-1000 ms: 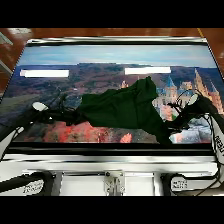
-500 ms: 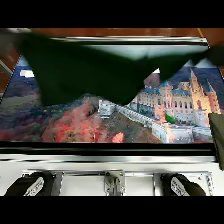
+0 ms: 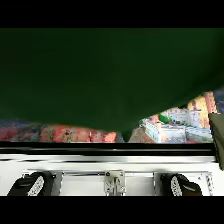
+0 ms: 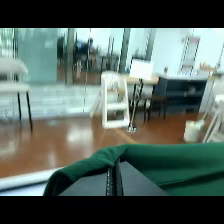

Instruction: Fold the shirts.

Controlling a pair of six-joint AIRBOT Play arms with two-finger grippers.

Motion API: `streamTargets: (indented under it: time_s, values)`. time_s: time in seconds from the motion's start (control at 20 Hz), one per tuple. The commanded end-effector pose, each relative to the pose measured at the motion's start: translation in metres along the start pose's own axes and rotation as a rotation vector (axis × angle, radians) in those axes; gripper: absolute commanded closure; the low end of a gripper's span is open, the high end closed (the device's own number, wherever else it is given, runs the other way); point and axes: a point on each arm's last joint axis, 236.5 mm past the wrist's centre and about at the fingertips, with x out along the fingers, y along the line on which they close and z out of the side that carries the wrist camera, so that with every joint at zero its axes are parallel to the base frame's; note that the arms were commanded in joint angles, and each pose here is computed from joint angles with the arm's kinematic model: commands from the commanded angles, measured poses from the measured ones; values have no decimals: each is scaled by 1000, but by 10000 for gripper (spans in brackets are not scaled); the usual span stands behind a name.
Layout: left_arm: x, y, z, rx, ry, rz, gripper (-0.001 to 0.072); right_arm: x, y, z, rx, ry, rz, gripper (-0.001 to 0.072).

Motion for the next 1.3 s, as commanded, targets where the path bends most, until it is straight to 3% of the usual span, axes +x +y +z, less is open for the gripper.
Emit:
streamTargets:
  time_s: [0.0, 0.15, 0.3, 0.55, 0.75, 0.95, 1.15, 1.2, 1.25]
  values:
    - [3, 10, -35, -72, 146, 29, 675, -6, -9, 7, -15, -20, -50, 648]
    - [20, 33, -82, -176, 277, 48, 675, 28, -23, -21, 16, 63, -46, 648]
    - [39, 71, -158, -299, 441, 101, 675, 83, -31, -95, 103, 284, 25, 649]
    - [59, 167, -340, -513, 739, 314, 675, 211, -18, -294, 180, 682, 146, 649]
    - [80, 221, -449, -682, 882, 427, 674, 293, 46, -441, 176, 774, 191, 648]
    - [100, 261, -518, -780, 893, 511, 673, 305, 99, -539, 191, 876, 239, 647]
    - [102, 265, -570, -910, 947, 535, 672, 277, 123, -593, 214, 1045, 285, 636]
    - [105, 262, -573, -950, 945, 529, 671, 277, 123, -592, 222, 1048, 283, 527]
    - [106, 259, -574, -975, 944, 522, 655, 275, 120, -585, 223, 1049, 284, 138]
